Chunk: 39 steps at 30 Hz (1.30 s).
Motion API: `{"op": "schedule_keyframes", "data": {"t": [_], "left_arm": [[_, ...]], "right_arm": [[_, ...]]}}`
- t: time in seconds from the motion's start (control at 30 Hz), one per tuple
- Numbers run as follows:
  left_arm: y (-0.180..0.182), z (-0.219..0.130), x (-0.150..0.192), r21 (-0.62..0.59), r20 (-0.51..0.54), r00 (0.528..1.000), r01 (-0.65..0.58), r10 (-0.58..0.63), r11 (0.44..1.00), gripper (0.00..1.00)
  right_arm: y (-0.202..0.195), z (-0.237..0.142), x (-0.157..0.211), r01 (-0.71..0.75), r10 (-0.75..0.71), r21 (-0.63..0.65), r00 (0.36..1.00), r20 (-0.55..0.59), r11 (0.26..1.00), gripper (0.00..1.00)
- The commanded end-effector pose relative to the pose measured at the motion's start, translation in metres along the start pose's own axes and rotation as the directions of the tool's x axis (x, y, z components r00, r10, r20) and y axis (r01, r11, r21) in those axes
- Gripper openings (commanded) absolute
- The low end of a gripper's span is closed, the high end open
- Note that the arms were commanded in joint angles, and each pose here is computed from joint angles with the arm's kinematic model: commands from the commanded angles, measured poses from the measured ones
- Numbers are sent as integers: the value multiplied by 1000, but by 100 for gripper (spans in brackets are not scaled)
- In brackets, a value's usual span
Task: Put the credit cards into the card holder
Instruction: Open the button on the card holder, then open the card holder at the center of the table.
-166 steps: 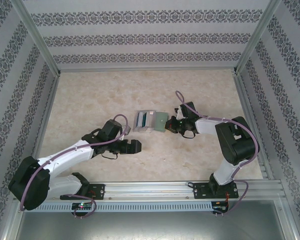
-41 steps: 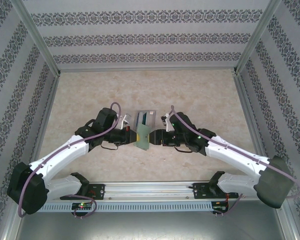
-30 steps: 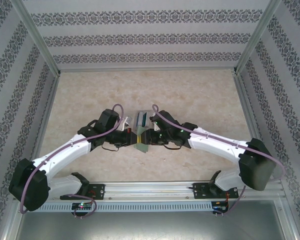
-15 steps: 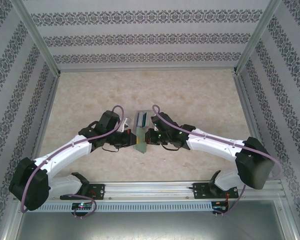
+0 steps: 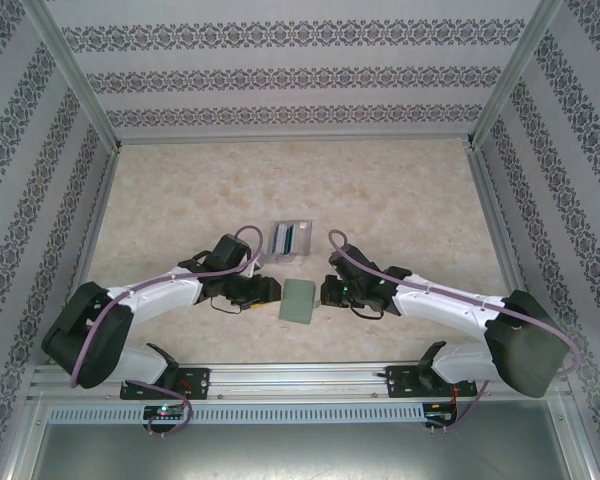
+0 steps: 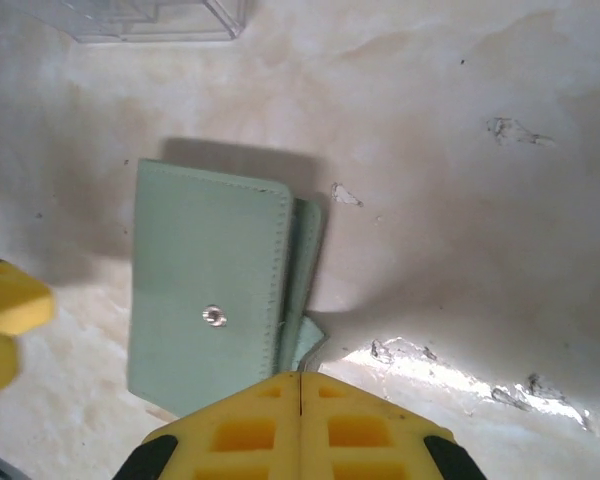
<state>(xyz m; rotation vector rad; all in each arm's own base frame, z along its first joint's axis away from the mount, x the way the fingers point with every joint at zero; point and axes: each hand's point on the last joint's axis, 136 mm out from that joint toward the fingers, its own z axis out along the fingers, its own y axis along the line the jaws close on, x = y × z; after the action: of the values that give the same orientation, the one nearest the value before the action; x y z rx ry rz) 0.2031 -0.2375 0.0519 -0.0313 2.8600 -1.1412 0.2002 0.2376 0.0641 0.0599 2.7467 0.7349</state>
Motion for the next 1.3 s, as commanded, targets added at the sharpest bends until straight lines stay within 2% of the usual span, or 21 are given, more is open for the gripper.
{"op": "schedule_keyframes", "data": {"t": [0.0,0.2,0.3,0.63,0.83,0.9,1.0,1.07,1.2,1.27], "left_arm": [[-22,1,-5,109,29,997,-73,71,991,68],[-40,-6,-4,199,47,995,-100,92,975,90],[-40,-8,-5,187,55,994,-106,97,977,96],[-37,-2,-7,177,43,994,-105,99,979,95],[-28,-3,-7,120,40,993,-118,114,986,93],[-24,-2,-6,98,31,993,-116,113,988,87],[-21,-1,-6,83,31,994,-110,108,990,65],[-16,-1,-7,54,37,993,-112,110,992,55],[-9,-6,-8,-3,41,992,-120,120,993,30],[-8,-6,-8,-10,41,991,-128,129,992,23]], "right_arm": [[18,-20,-9,43,-39,-77,998,53,996,0],[38,-36,-6,50,-42,-166,998,51,985,0],[49,-43,-8,54,-42,-200,997,66,978,0],[95,-53,-10,107,-86,-342,993,76,933,0],[100,-50,-10,127,-106,-344,991,81,930,0],[97,-44,-7,122,-107,-330,992,65,936,0],[92,-37,-4,115,-106,-311,993,46,944,0],[85,-34,-2,117,-110,-286,993,43,951,0],[75,-35,-2,120,-110,-246,993,51,962,0],[74,-35,-2,123,-113,-245,992,56,962,0]]}}
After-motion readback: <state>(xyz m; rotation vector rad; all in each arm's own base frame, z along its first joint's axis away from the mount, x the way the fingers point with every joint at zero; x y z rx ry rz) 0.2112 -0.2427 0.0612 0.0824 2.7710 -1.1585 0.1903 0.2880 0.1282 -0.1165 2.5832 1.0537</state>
